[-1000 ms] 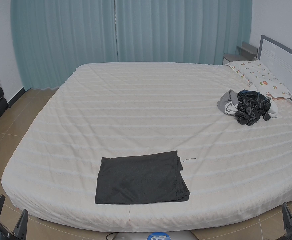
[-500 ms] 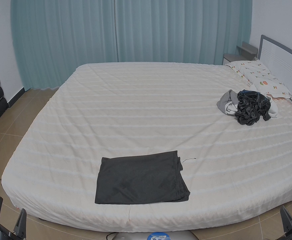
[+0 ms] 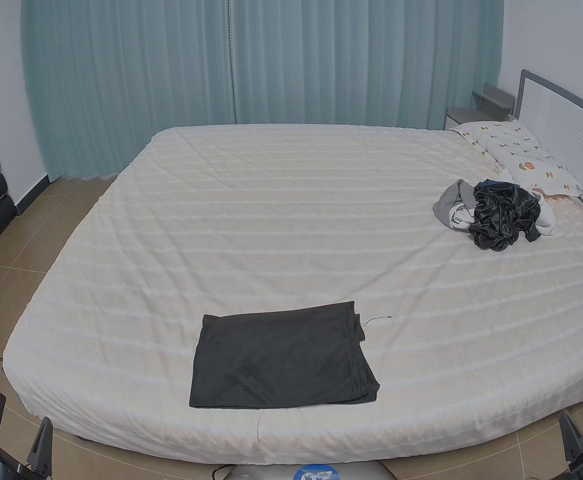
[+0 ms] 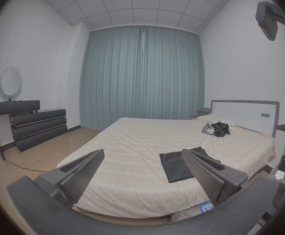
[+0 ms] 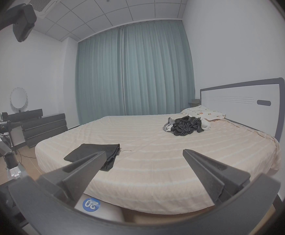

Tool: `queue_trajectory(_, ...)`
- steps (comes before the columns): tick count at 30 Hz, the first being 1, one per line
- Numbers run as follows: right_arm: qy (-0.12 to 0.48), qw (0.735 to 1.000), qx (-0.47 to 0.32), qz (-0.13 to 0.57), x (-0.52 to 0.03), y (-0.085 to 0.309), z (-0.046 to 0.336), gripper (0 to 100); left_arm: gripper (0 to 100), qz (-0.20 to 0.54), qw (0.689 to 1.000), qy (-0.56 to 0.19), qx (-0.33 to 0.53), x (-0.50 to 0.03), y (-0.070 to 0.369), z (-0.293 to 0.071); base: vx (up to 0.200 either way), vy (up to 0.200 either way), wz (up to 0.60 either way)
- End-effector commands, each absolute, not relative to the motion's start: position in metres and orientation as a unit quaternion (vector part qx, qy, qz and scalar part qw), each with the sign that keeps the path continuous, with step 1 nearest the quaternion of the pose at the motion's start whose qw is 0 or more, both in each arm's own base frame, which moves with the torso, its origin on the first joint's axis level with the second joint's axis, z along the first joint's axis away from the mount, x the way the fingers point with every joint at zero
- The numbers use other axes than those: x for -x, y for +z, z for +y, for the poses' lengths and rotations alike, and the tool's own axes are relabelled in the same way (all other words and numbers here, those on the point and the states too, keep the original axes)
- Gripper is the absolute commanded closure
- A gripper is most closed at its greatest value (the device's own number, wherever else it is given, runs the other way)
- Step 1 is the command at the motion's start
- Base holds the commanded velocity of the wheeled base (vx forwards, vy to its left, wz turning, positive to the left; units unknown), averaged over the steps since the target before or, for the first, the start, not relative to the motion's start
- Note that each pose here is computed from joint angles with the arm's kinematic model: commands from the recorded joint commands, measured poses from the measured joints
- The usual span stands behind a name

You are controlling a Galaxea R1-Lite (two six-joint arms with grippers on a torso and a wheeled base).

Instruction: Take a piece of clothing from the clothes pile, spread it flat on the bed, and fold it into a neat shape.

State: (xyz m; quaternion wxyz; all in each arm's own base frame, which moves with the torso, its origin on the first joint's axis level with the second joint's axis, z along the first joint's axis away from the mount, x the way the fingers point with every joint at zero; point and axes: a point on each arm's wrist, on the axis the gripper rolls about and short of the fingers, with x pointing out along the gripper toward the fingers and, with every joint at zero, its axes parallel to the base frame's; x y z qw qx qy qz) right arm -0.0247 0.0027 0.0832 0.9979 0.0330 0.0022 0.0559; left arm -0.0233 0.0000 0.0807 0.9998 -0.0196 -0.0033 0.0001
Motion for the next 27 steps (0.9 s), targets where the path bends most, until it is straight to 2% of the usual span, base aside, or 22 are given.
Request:
queue_trajectory(1,0.059,0.998,-0.033,-0.006,0.0251,0.0829,0.0028,0,0,0.008,1.0,0.002,0.015,0.0215,0.076,0.0001,0.0,0.0,0.0)
queue_trajectory(7,0.057,0.997,-0.054,-0.015,0.0238,0.0825,0.0026,0,0,0.009,1.0,-0.002,-0.005,0.0214,0.0759,0.0,0.0,0.0,0.0)
queue_trajectory(10,0.056,0.997,-0.045,-0.017,0.0238,0.0828,0.0026,0,0,0.009,1.0,-0.002,-0.003,0.0214,0.0759,0.0,0.0,0.0,0.0)
queue_trajectory(16,0.092,0.995,-0.024,-0.018,0.0242,0.0828,0.0043,0,0,0.01,1.0,-0.003,-0.002,0.0214,0.0757,-0.0001,0.0,0.0,0.0)
queue_trajectory(27,0.093,0.995,-0.035,-0.019,0.0241,0.083,0.0043,0,0,0.009,1.0,-0.003,-0.002,0.0214,0.0759,-0.0001,0.0,0.0,0.0)
